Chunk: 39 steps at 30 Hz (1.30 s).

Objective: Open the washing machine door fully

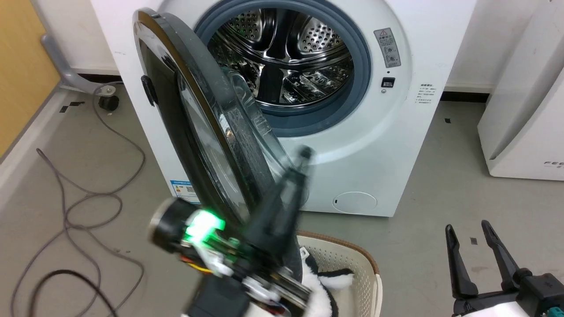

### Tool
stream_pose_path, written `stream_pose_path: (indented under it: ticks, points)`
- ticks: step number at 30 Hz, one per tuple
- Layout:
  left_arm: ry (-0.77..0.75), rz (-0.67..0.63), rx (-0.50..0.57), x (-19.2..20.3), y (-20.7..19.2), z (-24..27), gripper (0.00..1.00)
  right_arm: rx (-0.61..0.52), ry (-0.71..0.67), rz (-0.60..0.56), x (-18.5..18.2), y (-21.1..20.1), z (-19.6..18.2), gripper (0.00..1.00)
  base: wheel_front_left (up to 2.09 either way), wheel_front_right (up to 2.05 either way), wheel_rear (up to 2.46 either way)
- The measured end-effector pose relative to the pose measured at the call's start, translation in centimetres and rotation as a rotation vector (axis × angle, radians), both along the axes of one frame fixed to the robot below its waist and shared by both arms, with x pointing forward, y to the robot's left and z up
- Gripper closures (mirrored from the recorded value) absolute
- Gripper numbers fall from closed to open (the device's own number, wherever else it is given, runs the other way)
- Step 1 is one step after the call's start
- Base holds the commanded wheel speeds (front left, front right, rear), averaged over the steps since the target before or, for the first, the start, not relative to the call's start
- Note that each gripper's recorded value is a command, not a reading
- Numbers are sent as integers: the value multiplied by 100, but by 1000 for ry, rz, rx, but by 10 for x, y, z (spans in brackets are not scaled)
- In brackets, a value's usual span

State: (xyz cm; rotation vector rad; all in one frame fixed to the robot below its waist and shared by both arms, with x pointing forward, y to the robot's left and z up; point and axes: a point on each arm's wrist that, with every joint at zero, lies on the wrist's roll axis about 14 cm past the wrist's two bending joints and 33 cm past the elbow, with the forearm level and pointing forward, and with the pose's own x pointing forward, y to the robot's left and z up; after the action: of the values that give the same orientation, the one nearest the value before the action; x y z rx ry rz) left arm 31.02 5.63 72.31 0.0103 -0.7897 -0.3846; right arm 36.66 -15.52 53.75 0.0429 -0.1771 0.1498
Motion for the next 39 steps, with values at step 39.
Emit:
stream_pose_path:
  ticks: [39]
  points:
    - [545, -57, 117, 14, -30, -170, 100, -3, 59, 36, 8, 12, -19, 0, 0, 0, 0]
